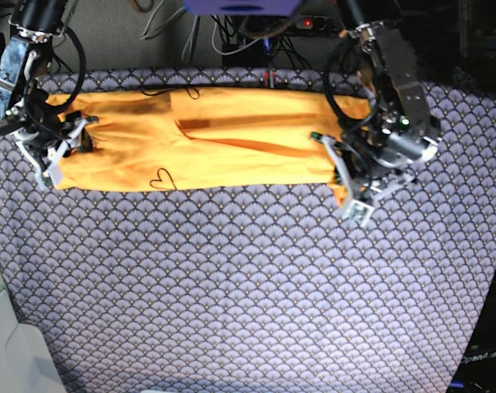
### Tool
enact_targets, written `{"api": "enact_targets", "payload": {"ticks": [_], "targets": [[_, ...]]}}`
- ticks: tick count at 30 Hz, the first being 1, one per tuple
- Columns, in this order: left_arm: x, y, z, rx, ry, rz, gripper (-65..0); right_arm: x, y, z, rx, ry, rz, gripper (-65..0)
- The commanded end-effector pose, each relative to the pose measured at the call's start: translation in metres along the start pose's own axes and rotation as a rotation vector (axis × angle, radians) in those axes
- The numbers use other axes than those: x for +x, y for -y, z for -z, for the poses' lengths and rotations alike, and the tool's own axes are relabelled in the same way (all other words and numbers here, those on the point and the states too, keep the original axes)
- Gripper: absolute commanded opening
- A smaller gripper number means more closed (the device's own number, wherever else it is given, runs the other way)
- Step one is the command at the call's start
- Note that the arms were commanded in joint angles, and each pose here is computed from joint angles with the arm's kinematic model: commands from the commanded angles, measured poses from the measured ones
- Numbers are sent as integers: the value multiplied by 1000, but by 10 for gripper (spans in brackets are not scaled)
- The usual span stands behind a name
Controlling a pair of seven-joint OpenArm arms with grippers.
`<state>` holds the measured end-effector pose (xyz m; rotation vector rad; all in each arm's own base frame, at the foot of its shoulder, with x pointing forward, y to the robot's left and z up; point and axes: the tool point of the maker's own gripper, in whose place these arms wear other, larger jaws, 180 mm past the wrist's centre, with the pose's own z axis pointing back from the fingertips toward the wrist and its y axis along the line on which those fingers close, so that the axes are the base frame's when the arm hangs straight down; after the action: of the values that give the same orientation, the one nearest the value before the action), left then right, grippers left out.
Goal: Fold the T-shirt properly
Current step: 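Grasp the strip end with the left gripper and fold it toward the right gripper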
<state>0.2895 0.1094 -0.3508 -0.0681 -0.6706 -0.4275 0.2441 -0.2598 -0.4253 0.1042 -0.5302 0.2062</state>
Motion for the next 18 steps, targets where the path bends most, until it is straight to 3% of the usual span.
{"api": "enact_targets", "payload": {"ticks": [1, 6, 18], "targets": [[15, 6, -3, -13, 44, 17, -650, -2, -3, 1, 11, -18, -1, -398], [30, 55, -1, -169, 119, 41, -650, -2, -3, 1, 11, -18, -1, -398], [55, 115, -6, -368, 167, -294, -650, -3, -3, 1, 11, -22, -1, -398]]}}
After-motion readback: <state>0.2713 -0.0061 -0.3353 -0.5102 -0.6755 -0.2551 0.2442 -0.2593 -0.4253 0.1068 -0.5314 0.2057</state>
